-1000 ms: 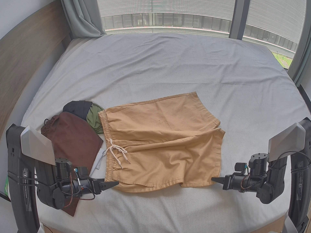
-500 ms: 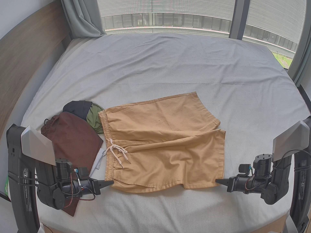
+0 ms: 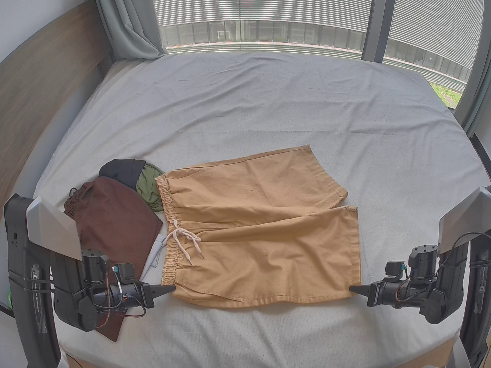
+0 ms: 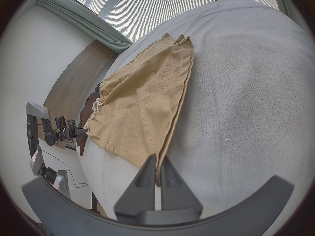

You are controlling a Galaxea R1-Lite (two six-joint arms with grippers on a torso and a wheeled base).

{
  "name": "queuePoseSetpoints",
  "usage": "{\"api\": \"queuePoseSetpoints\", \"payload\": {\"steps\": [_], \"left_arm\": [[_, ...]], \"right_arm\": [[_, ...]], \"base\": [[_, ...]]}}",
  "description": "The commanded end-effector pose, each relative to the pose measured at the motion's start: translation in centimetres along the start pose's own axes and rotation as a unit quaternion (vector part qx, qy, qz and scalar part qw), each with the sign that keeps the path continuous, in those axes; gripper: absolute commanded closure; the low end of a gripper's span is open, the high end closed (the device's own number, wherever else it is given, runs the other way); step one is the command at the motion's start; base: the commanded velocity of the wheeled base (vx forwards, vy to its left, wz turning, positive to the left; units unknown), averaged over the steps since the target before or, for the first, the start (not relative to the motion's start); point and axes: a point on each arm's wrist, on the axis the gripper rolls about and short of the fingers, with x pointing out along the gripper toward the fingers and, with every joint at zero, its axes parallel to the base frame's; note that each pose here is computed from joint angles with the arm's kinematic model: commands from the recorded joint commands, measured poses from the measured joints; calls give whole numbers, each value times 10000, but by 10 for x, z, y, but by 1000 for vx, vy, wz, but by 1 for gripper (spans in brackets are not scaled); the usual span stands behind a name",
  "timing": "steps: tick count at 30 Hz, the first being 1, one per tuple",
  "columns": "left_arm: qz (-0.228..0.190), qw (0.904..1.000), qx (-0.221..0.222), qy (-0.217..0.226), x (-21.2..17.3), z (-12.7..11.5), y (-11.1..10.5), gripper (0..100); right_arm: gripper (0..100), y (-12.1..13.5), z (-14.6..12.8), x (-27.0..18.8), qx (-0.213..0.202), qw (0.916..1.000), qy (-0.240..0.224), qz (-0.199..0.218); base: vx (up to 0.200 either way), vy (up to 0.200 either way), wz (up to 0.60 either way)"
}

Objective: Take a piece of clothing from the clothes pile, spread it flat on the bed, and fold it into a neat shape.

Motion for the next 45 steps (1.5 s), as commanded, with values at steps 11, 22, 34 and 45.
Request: {"api": "queuePoseSetpoints", "payload": {"steps": [11,22,34,45], "left_arm": [[44,10000,-76,36,-17,-3,-8,100],[-52,9998,93,193,-33,-14,-8,100],[-31,9990,198,401,-39,-25,-12,100],[-167,9976,338,574,-46,-34,-18,100]], "right_arm": [[100,-1,-8,-9,-124,9998,167,-72],[100,-1,-13,-9,-339,9990,294,-71],[100,1,-18,-14,-490,9980,397,-70],[100,4,-22,-20,-498,9975,493,-59]], "base": [[0,0,0],[0,0,0],[0,0,0],[0,0,0]]}}
